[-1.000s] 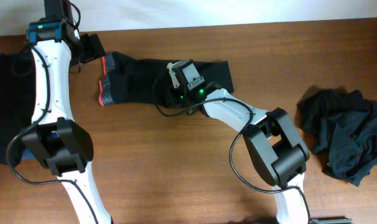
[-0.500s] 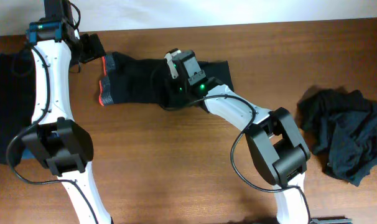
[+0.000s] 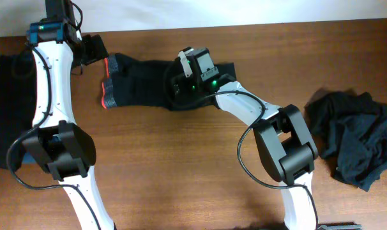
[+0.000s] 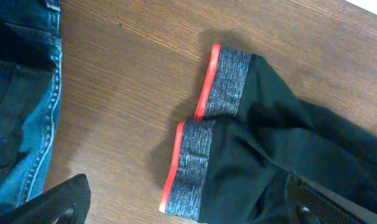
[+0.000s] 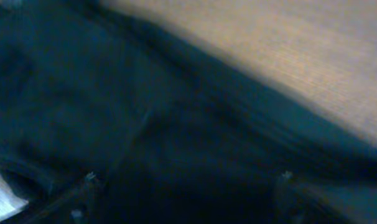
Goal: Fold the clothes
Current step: 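Press the folded leggings down with the right gripper at the middle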
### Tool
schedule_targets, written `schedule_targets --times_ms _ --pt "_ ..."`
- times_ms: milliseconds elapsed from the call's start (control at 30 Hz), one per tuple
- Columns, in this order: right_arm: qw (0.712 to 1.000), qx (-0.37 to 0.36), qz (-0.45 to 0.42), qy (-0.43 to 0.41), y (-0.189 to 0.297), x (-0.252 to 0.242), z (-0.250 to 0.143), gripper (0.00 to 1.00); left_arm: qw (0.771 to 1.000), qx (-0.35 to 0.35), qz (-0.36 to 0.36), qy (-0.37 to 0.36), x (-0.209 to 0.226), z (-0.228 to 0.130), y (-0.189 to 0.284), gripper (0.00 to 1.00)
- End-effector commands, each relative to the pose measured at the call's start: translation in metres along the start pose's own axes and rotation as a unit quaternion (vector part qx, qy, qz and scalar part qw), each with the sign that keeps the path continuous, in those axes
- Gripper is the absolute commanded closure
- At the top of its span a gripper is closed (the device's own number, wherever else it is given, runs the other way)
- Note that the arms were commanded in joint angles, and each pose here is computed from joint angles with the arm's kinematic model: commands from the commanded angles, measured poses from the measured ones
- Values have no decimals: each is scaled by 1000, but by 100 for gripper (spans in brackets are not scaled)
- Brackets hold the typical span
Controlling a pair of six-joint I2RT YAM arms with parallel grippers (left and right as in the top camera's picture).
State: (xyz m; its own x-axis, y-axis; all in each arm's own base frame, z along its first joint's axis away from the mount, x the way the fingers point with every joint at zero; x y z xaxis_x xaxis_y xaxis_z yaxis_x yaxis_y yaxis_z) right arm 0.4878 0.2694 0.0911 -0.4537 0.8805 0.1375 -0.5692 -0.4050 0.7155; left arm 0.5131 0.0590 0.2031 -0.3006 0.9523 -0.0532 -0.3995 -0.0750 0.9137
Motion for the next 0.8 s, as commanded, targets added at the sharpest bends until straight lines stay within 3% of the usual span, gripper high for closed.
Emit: schedule_targets --times_ms 0,333,433,533,567,767 --pt "999 -6 43 4 14 18 25 3 1000 -20 -9 7 0 7 16 1" --pt "997 49 58 25 8 46 -2 7 1000 -19 -9 7 0 6 16 1" --pt "996 66 50 23 -2 42 -13 19 1000 -19 -9 7 0 6 16 1" --pt "997 66 24 24 -2 35 -13 48 1000 -19 -9 7 0 6 16 1" --pt "997 66 16 25 -2 33 -14 52 1000 -20 -9 7 0 6 16 1" --pt "997 71 3 25 -4 29 -16 55 1000 -19 -9 7 0 6 16 1"
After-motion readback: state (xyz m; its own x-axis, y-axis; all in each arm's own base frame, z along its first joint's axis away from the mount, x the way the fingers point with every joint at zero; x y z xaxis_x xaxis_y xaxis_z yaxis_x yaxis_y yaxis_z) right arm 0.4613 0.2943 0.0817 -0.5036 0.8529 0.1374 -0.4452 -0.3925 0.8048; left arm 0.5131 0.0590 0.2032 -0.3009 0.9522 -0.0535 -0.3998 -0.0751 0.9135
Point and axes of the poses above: each gripper's point midway between its finger pads, its own y axis back along the fingers, its own x axis along the line the jaws close on, z = x × y, the point moved 4 cm from there along y, back along the fingers, and after that the axes turned 4 degrees about -y, right-handed, at the moved point
